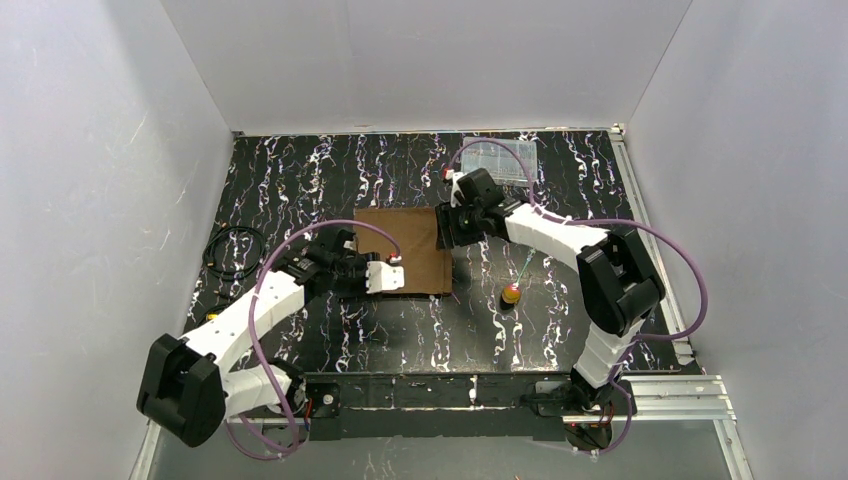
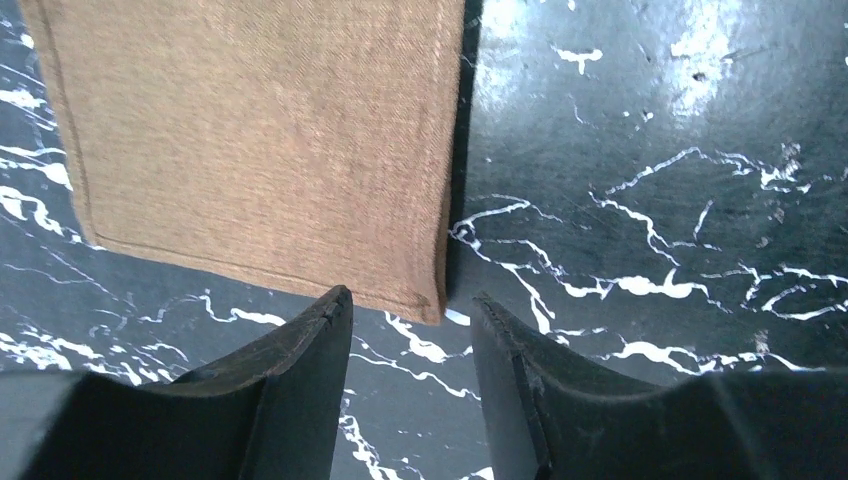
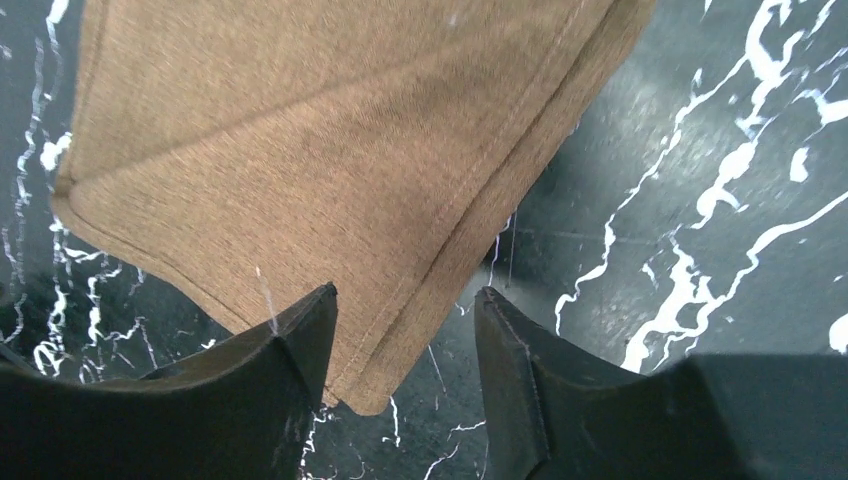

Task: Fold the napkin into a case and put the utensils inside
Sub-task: Smooth out the upper triangle-folded napkin at the center of the board, then pick up the upper triangle-folded napkin from the center of the board.

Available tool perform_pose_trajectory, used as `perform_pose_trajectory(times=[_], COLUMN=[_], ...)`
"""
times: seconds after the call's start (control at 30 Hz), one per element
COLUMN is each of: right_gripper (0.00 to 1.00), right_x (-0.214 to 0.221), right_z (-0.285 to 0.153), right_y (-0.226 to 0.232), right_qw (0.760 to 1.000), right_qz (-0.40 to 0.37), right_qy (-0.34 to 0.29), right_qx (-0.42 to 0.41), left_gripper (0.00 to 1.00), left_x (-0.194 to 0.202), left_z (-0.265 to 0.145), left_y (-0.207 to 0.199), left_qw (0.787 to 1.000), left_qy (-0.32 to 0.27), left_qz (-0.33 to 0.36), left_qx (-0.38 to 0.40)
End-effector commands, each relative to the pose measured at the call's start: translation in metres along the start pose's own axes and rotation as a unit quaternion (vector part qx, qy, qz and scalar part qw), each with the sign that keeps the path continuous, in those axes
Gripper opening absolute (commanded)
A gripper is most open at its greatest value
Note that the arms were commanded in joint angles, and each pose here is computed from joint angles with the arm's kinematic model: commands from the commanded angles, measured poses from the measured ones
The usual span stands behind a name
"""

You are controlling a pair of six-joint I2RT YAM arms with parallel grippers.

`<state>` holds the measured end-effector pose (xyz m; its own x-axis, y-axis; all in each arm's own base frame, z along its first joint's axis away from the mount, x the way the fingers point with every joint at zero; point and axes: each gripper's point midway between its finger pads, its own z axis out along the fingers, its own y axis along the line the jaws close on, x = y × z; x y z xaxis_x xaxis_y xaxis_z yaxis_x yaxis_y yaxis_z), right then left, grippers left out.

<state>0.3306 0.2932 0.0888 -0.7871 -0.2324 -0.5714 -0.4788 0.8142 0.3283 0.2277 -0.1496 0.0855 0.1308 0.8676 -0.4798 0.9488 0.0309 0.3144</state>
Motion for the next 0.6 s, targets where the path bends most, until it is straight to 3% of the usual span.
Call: perform_pose_trajectory(times=[0.0, 0.2, 0.57], right_gripper=[0.59, 0.52, 0.65], right_x=[0.003, 0.007, 0.005], right_z=[-0.005, -0.017, -0.039], right_y=[0.007, 0.022, 0.017], right_qw=[1.0, 0.996, 0.973], right_qz=[-0.002, -0.078, -0.229], right_qy=[-0.012, -0.016, -0.028], right_qx=[0.015, 0.026, 0.016], left_gripper=[0.45, 0.45, 0.47], left_x=[0.011, 0.022, 0.038], left_z=[0.0, 0.005, 0.029], left_y=[-0.021, -0.033, -0.03], left_qw=[0.999, 0.995, 0.982], left_qy=[0.005, -0.009, 0.0], left_qz=[-0.003, 0.096, 0.188], left_qx=[0.033, 0.022, 0.003])
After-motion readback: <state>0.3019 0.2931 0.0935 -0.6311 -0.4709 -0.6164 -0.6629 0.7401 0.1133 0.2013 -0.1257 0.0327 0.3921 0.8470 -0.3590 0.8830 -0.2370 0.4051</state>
